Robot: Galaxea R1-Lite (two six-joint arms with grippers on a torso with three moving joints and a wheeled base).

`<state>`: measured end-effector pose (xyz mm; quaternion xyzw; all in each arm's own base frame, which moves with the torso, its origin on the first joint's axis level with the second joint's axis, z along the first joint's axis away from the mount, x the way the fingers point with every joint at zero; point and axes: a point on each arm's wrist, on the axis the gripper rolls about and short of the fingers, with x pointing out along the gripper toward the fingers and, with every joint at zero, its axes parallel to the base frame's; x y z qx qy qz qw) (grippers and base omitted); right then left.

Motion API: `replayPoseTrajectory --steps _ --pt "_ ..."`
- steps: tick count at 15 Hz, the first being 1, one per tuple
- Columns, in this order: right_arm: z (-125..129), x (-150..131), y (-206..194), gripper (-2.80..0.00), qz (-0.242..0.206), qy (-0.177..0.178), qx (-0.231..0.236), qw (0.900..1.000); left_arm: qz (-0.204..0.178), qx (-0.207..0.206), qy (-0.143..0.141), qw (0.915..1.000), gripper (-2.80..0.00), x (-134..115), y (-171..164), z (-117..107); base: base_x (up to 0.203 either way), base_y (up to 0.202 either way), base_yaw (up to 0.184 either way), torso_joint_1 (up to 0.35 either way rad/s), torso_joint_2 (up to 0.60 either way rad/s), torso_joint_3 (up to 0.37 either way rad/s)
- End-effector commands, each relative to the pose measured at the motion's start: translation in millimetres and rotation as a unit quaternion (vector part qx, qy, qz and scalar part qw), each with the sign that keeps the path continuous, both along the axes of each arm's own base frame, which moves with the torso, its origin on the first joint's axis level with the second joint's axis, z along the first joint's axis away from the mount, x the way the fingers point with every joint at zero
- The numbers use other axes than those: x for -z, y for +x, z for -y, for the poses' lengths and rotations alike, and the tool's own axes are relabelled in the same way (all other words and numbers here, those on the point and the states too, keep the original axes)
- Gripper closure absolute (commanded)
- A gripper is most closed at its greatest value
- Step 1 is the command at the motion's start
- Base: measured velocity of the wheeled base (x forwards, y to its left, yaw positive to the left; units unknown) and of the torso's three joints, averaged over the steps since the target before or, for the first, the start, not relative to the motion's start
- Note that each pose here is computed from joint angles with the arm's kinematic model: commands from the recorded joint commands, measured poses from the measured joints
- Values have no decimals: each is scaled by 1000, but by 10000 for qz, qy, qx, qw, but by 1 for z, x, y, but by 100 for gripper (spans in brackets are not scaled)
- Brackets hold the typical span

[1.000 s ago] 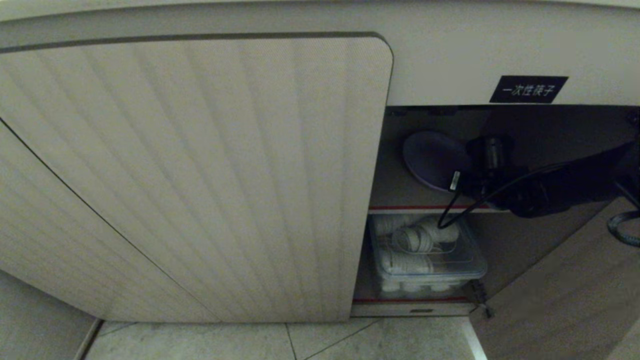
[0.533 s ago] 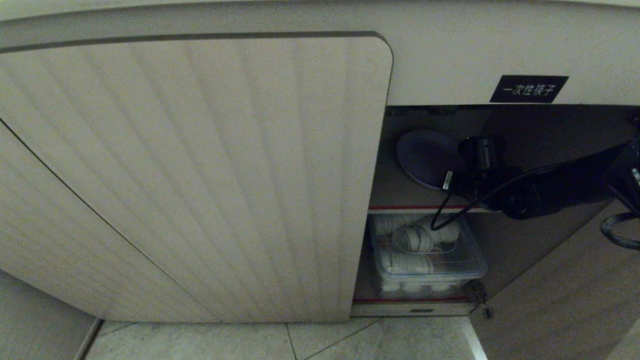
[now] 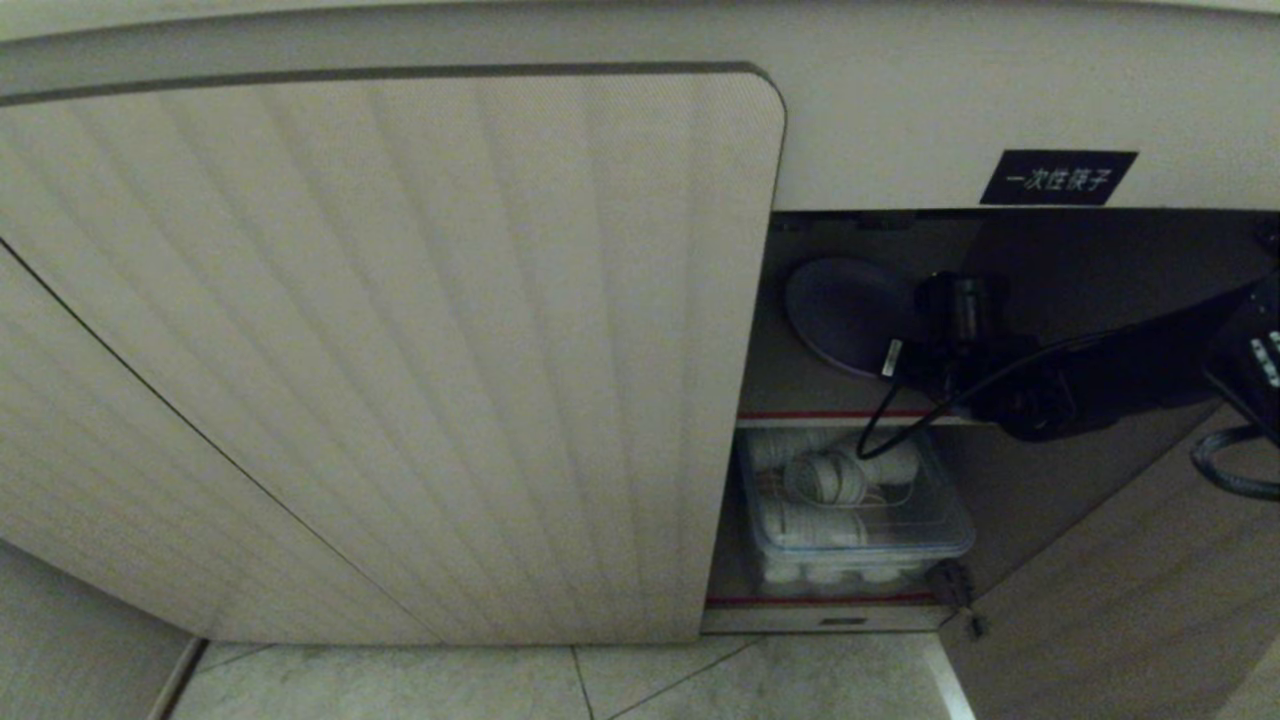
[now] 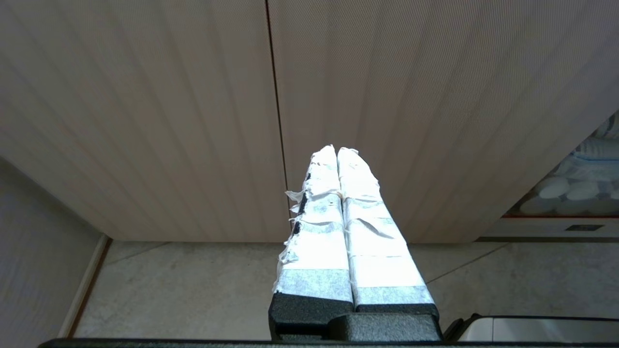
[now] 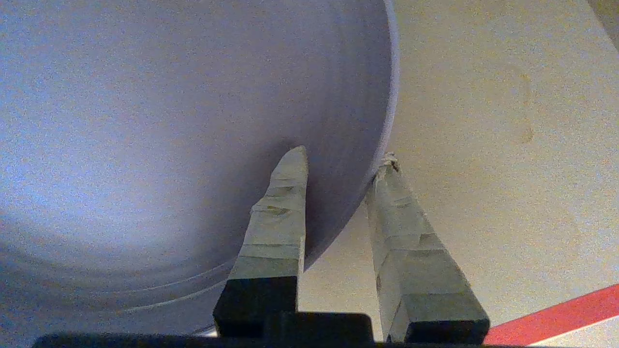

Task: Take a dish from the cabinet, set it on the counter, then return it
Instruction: Take the plate from the cabinet

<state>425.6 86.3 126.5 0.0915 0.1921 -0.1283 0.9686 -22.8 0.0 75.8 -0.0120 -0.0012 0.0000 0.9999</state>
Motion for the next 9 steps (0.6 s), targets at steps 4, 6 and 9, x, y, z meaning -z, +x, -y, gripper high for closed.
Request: replayPoseTrajectory --steps 4,6,9 --pt "-2 -10 -2 0 147 85 1 9999 4 0 -3 10000 0 0 0 0 0 0 0 0 0 0" --pt "-2 -13 -3 0 184 98 2 9998 4 0 -3 10000 0 0 0 0 0 0 0 0 0 0" --pt "-3 -18 -4 0 245 113 -8 9996 4 0 -3 10000 0 0 0 0 0 0 0 0 0 0"
